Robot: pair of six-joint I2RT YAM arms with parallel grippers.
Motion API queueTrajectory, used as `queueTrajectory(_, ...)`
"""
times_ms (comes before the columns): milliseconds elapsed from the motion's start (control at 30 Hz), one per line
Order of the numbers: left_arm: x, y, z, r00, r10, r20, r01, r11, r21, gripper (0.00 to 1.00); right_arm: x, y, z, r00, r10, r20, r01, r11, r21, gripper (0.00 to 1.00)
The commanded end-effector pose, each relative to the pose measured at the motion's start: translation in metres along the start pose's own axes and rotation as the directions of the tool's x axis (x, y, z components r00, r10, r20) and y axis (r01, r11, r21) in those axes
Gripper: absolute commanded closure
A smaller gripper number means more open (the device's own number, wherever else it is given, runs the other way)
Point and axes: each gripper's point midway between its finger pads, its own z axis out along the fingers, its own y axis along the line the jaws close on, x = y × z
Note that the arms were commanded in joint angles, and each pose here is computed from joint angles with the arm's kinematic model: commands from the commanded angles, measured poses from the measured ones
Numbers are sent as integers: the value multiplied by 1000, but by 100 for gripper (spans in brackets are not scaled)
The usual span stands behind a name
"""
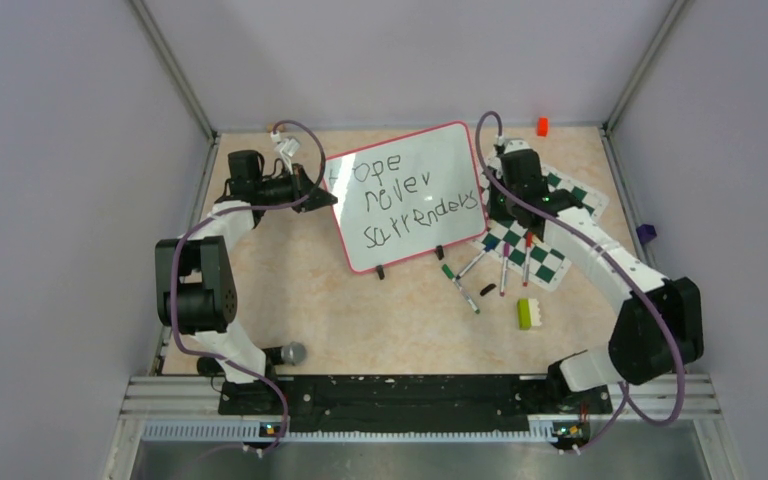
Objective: Write a sentence on the whiteboard
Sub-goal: Write a sentence on the whiteboard, then pick up the pen cap from the center of the board.
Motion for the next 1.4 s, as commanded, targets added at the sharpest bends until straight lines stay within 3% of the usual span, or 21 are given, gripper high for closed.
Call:
queueTrajectory(0, 21, 38, 6, 994, 97, -57, -105, 980, -166, 100, -24, -4, -31, 995, 33, 94, -33, 999, -6, 100)
queueTrajectory(100, 21, 33, 5, 993, 105, -54, -112, 982, -150, 93, -25, 0, -39, 994, 39, 104, -36, 999, -34, 100)
queueTrajectory(167, 21, 34, 2, 994, 101, -50, -108, 979, -170, 77, -25, 3, -44, 993, 45, 108, -39, 998, -59, 100)
queueTrajectory(200, 20, 35, 0, 994, 100, -43, -107, 977, -187, 63, -26, 4, -47, 993, 45, 109, -38, 997, -67, 100)
queueTrajectory(233, 18, 35, -3, 994, 105, -34, -109, 974, -200, 30, -26, 5, -50, 993, 47, 113, -39, 996, -74, 100)
queueTrajectory(267, 17, 35, -5, 994, 107, -27, -110, 972, -208, 6, -27, 5, -52, 992, 47, 117, -38, 996, -77, 100)
queueTrajectory(300, 16, 32, -7, 993, 114, -20, -116, 972, -203, 2, -28, 5, -54, 992, 46, 121, -36, 996, -78, 100)
queueTrajectory(700, -7, -8, -42, 960, 266, 87, -231, 928, -291, 1, -48, 9, -77, 987, 35, 156, -19, 995, -99, 100)
queueTrajectory(767, -11, -20, -49, 960, 254, 120, -208, 930, -304, 5, -50, 8, -81, 986, 38, 162, -22, 995, -101, 100)
queueTrajectory(867, -17, -42, -58, 952, 266, 154, -211, 930, -302, 2, -55, 8, -90, 981, 49, 186, -29, 994, -108, 100)
queueTrajectory(967, -18, -55, -73, 951, 244, 190, -165, 920, -356, 10, -61, 11, -101, 972, 75, 222, -46, 990, -133, 100)
queueTrajectory(1067, -18, -59, -93, 942, 216, 258, -77, 885, -460, 1, -64, 14, -112, 963, 104, 250, -63, 984, -166, 100)
queueTrajectory(1133, -18, -46, -112, 922, 175, 347, 58, 821, -567, 1, -65, 17, -119, 959, 119, 259, -70, 979, -191, 100)
queueTrajectory(1167, -17, -30, -130, 897, 144, 418, 182, 741, -647, 1, -66, 19, -123, 956, 125, 264, -72, 976, -203, 100)
queueTrajectory(1233, 12, 3, -171, 796, 26, 605, 521, 480, -706, 1, -66, 21, -129, 955, 134, 265, -75, 972, -221, 100)
queueTrajectory(1267, 19, 5, -175, 773, 6, 634, 565, 446, -694, 1, -65, 21, -133, 954, 138, 266, -78, 971, -225, 100)
queueTrajectory(1333, 14, -16, -150, 821, -20, 570, 462, 610, -644, 3, -63, 20, -139, 955, 142, 262, -82, 971, -227, 100)
queueTrajectory(1367, 10, -32, -133, 834, -51, 549, 420, 704, -573, 8, -62, 19, -142, 956, 142, 258, -84, 971, -225, 100)
